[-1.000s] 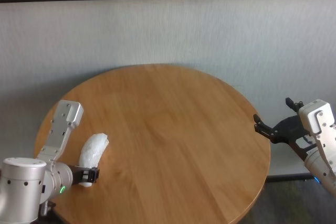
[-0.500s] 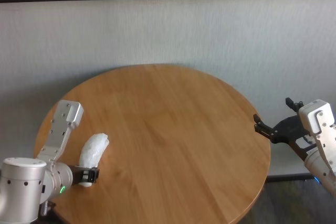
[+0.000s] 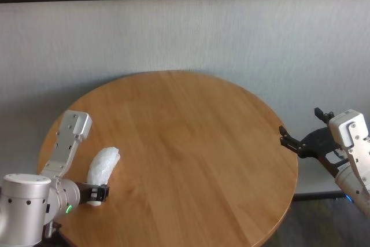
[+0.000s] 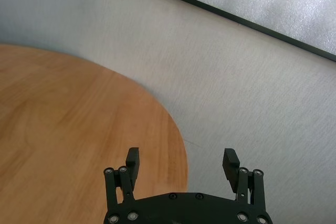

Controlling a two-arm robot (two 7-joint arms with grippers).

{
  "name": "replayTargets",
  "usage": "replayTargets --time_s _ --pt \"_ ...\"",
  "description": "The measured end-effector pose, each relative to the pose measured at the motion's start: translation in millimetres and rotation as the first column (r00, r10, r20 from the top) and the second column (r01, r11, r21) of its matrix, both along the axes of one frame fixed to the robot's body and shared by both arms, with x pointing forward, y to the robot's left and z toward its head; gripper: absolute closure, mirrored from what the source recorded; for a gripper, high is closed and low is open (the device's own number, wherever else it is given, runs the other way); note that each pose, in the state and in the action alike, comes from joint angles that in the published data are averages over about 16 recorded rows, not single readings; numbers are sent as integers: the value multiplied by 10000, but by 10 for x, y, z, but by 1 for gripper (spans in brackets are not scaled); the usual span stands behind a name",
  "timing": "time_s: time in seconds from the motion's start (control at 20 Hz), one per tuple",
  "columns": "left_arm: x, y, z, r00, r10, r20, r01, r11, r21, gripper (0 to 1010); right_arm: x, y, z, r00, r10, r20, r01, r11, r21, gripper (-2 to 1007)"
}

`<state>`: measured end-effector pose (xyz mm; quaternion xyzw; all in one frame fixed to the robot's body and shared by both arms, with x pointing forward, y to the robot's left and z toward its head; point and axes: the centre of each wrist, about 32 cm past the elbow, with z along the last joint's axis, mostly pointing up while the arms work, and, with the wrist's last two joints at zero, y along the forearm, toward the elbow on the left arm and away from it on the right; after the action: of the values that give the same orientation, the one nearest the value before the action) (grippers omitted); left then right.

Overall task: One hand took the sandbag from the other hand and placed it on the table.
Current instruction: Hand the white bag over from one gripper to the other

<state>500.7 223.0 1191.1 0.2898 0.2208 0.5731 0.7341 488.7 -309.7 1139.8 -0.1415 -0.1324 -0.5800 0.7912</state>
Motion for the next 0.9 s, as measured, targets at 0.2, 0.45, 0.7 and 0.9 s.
replayTargets --time_s 0.2,0.45,0.7,0.9 --pt "-7 -1 1 10000 -49 81 49 10000 -6 620 0 0 0 10000 0 0 0 10000 0 4" --pt "-24 2 3 9993 -49 360 52 9999 -88 620 0 0 0 10000 0 0 0 10000 0 4" --pt "-39 9 11 9956 -112 932 143 9994 -328 620 0 0 0 10000 0 0 0 10000 0 4" --pt "-30 15 24 9868 -358 1577 460 9971 -609 620 0 0 0 10000 0 0 0 10000 0 4"
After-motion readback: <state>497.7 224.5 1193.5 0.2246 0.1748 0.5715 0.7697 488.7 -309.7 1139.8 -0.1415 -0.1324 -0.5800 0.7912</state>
